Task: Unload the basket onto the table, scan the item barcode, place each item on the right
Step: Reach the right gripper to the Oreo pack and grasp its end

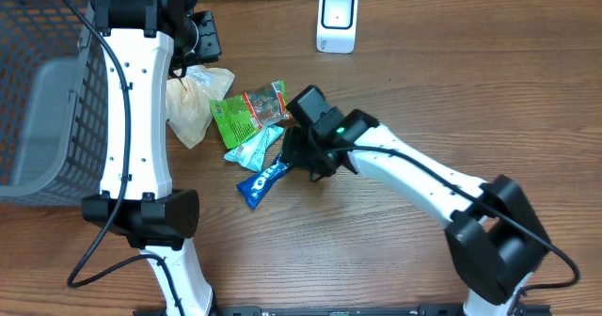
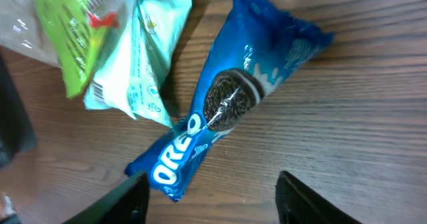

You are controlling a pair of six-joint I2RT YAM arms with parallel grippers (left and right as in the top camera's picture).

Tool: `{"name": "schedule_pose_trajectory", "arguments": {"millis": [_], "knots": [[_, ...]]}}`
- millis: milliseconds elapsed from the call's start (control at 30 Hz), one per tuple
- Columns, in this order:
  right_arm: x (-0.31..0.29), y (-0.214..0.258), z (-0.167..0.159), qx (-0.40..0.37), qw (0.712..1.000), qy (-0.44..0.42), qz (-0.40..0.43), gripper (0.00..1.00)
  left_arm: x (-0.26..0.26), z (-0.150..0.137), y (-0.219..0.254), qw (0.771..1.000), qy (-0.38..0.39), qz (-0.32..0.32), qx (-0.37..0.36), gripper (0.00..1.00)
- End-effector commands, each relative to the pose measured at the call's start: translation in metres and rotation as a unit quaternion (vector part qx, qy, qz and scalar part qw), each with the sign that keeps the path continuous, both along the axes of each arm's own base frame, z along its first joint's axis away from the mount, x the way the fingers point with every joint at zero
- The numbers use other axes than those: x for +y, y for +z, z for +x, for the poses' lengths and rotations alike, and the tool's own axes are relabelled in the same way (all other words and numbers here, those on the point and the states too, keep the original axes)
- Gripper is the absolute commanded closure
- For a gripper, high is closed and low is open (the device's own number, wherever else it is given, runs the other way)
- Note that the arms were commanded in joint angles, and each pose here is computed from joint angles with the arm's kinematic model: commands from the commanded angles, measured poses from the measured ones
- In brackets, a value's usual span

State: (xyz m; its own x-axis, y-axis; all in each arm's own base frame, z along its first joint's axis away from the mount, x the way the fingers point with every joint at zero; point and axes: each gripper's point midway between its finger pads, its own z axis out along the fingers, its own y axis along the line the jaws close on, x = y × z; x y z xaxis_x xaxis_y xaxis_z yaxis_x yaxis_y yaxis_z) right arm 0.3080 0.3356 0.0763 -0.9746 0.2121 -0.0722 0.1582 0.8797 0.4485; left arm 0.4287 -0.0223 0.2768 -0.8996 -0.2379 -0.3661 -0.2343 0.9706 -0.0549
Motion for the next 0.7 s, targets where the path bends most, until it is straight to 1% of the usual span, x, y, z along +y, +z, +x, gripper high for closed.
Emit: {"name": "schedule_pose_trajectory", "arguments": {"millis": [0, 67, 167, 200, 367, 467, 667], "knots": [[0.000, -0.014, 0.007, 0.001, 1.000, -0.015, -0.007, 0.43, 0.002, -0.003, 0.004, 1.000, 0.007, 0.003, -0.005, 0.61], [0.001, -0.026, 0.009, 0.007, 1.000, -0.017, -0.011, 0.46, 0.002, -0.003, 0.005, 1.000, 0.008, 0.003, -0.005, 0.61], [0.005, -0.044, 0.006, 0.024, 1.000, -0.011, -0.012, 0.55, 0.002, -0.003, 0.004, 1.000, 0.008, 0.002, -0.005, 0.62], [0.005, -0.048, 0.006, 0.028, 0.999, -0.010, -0.013, 0.57, 0.001, -0.003, 0.004, 1.000, 0.007, 0.001, -0.005, 0.62], [0.007, -0.062, 0.008, 0.029, 0.999, -0.005, -0.017, 0.57, -0.002, -0.003, 0.004, 1.000, 0.003, -0.008, -0.005, 0.62], [0.010, -0.066, 0.012, 0.018, 1.000, 0.006, -0.014, 0.53, -0.002, -0.003, 0.004, 1.000, 0.003, -0.008, -0.005, 0.62], [0.012, -0.065, 0.019, -0.003, 1.000, 0.012, -0.015, 0.52, -0.003, -0.003, 0.004, 1.000, 0.003, -0.009, -0.005, 0.62]]}}
